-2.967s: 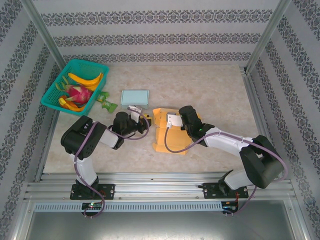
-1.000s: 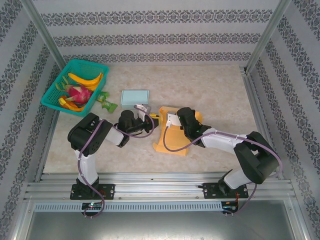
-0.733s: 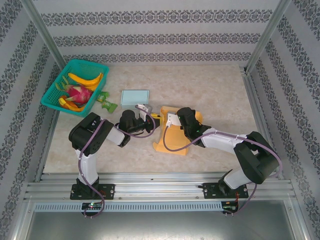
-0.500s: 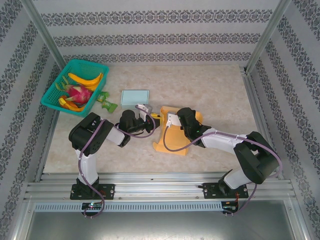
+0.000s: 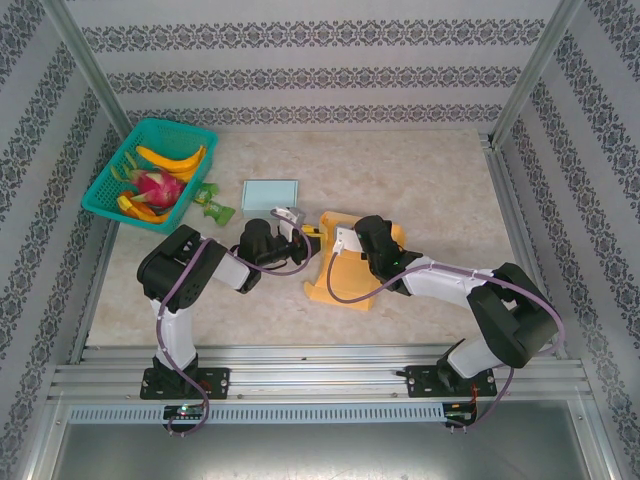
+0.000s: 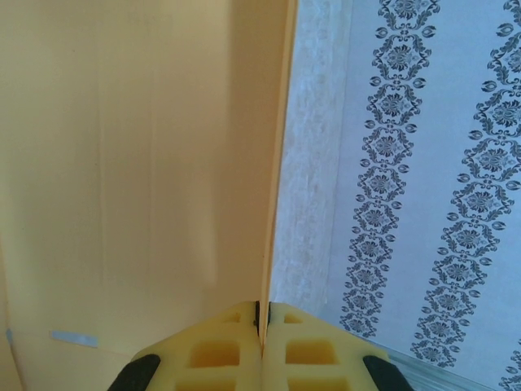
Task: Fold the paper box
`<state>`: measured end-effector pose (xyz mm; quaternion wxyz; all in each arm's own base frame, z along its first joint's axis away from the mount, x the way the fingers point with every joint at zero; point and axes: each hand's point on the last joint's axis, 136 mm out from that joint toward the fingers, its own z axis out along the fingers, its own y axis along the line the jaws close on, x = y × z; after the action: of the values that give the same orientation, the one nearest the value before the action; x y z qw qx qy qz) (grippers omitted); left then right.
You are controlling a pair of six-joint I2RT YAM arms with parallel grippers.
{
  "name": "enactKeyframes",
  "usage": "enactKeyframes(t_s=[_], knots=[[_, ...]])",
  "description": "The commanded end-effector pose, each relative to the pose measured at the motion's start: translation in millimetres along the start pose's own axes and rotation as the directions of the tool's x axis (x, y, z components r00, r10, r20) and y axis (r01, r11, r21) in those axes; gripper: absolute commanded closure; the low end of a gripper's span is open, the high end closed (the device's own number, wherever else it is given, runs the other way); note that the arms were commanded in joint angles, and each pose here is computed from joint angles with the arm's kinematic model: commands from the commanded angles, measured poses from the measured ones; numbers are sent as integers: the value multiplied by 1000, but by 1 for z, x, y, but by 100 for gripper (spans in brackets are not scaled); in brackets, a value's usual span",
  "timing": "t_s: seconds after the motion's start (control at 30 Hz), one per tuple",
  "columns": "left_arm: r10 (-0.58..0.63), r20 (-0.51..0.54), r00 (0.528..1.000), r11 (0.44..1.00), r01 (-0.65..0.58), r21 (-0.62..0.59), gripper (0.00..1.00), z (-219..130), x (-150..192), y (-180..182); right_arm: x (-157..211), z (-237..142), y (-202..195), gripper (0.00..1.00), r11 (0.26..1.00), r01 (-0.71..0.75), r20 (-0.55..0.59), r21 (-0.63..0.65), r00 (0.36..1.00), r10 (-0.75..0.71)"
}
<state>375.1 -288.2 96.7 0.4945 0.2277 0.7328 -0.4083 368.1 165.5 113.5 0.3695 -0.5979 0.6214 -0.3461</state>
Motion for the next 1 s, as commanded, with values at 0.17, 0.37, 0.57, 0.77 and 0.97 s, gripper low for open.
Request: enactKeyframes(t_s=[0.17,0.37,0.57,0.77,0.97], knots=[[-27,53,998,1000,27,6,62,4,-3,-3,-4,0,6,100,1000,-19,27,-16,999,20],[-20,44,999,998,17,60,62,8,-1,-15,1,3,5,100,999,-43,2,-8,999,43],[-47,71,996,990,56,-130,63,6,-1,19,-6,1,8,100,999,-40,45,-16,998,41],[-94,121,988,965,120,-232,63,2,-3,39,-8,3,14,100,999,-26,48,-26,998,27],[-91,134,987,973,117,-197,63,-2,-9,30,-10,3,14,100,999,-23,51,-28,998,25]])
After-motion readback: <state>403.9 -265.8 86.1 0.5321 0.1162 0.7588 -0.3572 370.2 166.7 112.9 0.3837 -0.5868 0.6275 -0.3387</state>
